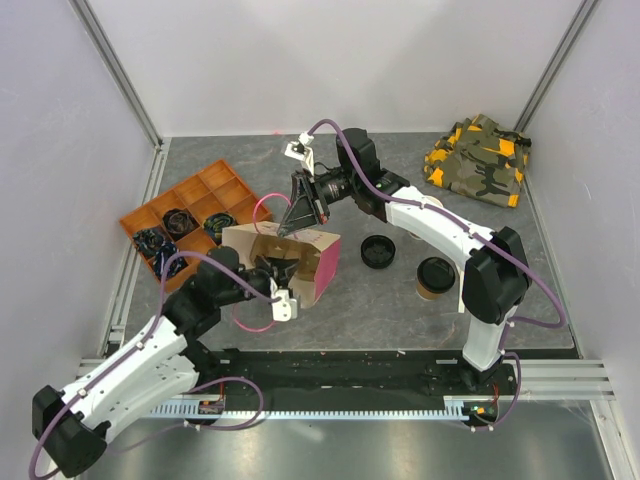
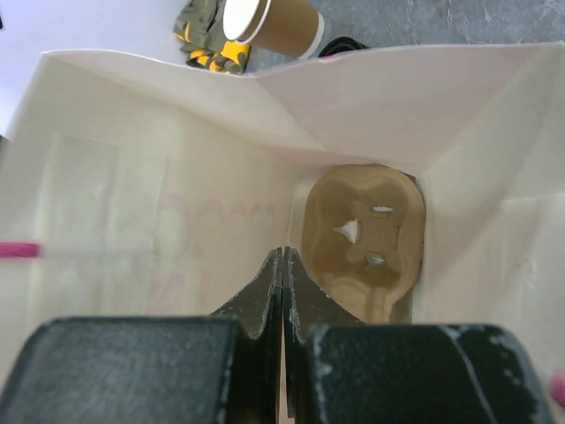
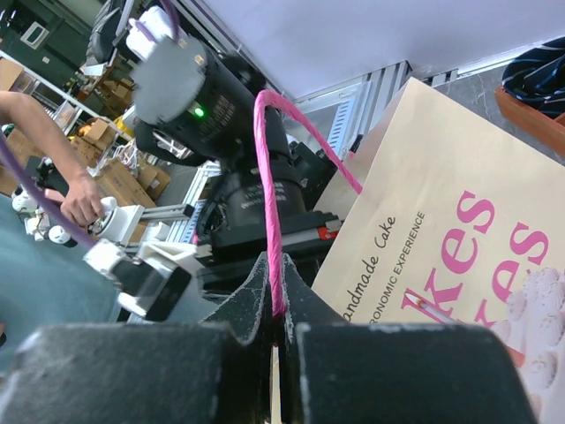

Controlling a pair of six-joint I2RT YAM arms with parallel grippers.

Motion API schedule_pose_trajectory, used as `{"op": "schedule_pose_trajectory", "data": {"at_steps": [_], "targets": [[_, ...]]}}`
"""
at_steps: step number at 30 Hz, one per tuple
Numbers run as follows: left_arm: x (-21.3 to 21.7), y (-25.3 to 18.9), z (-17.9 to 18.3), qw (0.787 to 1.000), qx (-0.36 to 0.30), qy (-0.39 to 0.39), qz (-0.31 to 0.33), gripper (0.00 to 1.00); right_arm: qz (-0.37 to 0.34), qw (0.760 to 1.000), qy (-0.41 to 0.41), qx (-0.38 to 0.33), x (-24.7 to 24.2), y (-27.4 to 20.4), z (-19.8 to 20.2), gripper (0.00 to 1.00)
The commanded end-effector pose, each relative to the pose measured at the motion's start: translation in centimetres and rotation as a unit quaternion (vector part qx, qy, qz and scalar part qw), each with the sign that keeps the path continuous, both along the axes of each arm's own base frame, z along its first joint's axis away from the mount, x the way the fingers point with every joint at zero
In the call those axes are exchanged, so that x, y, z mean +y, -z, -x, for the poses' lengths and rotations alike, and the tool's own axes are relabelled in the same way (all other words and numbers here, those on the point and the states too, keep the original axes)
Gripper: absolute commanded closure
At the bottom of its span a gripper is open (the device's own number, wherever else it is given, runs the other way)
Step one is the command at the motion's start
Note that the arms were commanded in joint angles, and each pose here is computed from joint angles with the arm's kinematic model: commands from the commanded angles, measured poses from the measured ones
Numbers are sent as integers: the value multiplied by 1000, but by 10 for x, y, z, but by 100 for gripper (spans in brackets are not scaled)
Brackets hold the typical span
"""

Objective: Pack the takeout coffee

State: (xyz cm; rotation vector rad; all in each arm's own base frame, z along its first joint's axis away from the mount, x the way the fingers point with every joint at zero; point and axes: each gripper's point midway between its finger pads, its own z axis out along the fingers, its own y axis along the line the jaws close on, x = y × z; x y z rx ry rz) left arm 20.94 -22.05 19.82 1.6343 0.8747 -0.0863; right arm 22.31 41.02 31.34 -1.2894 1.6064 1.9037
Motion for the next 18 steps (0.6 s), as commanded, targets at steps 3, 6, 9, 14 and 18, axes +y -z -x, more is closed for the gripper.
{"op": "schedule_pose_trajectory", "data": {"at_steps": [3, 6, 9, 14, 18], "targets": [[7, 10, -4, 991, 107, -32, -76, 98, -39, 998, -23, -36, -7, -29, 12, 100], [7, 21, -9, 983, 144, -44, -103, 98, -42, 999, -25, -19, -9, -30, 15, 100], [5, 29, -12, 980, 158, -46, -116, 98, -71, 997, -34, -26, -11, -42, 20, 100], [2, 33, -16, 980, 152, -44, -118, 98, -79, 996, -51, -10, -16, -47, 27, 100], [4, 45, -15, 981, 135, -28, -138, 98, -87, 994, -65, -1, -18, -51, 31, 100]]}}
